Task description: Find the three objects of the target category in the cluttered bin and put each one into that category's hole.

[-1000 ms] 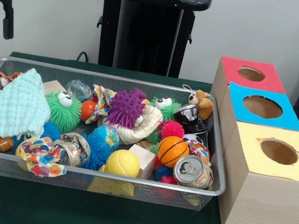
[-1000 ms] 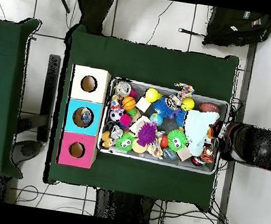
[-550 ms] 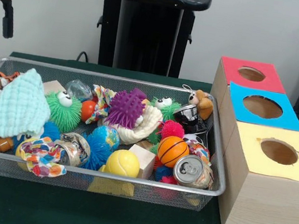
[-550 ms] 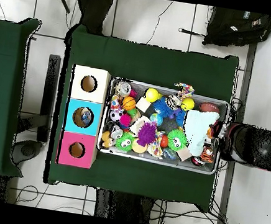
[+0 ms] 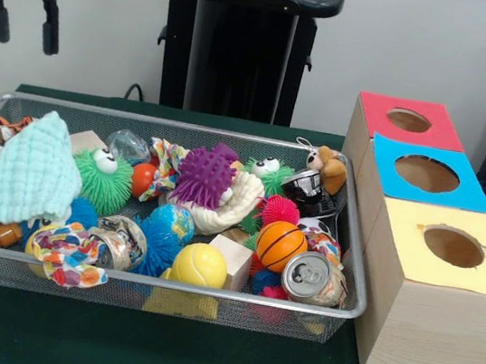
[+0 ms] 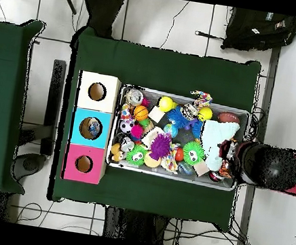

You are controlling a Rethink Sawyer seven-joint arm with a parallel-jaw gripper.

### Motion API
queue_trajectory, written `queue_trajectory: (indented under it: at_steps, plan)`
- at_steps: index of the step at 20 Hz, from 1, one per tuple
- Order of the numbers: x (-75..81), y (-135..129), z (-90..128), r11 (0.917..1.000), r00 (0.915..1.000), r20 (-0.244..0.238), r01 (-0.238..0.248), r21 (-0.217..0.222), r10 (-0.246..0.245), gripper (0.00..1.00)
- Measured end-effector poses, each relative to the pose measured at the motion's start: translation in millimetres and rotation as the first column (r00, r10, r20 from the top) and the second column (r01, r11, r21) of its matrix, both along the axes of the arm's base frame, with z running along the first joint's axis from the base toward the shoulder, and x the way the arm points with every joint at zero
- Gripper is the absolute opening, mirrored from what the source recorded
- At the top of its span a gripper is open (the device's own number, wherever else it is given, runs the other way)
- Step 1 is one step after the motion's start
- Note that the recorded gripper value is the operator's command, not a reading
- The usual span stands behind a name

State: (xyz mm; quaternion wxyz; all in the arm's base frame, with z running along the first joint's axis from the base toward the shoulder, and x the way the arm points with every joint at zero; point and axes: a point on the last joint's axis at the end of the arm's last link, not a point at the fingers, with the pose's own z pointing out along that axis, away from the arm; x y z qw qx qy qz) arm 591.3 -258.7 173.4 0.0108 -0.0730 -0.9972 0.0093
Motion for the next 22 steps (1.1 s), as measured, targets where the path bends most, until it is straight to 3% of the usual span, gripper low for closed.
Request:
queue_trajectory:
  at_steps: [6, 17, 22]
  plan:
    - [-15.5, 25, -13, 0.9990, 0.9989, -0.026, -0.038, 0.023, 0.038, 1.00]
    - [-27.9, 68, -34, 0.9935, 0.9940, 0.033, -0.105, 0.044, 0.104, 1.00]
    - [-33.2, 75, -40, 0.9924, 0.9931, 0.039, -0.112, 0.049, 0.110, 1.00]
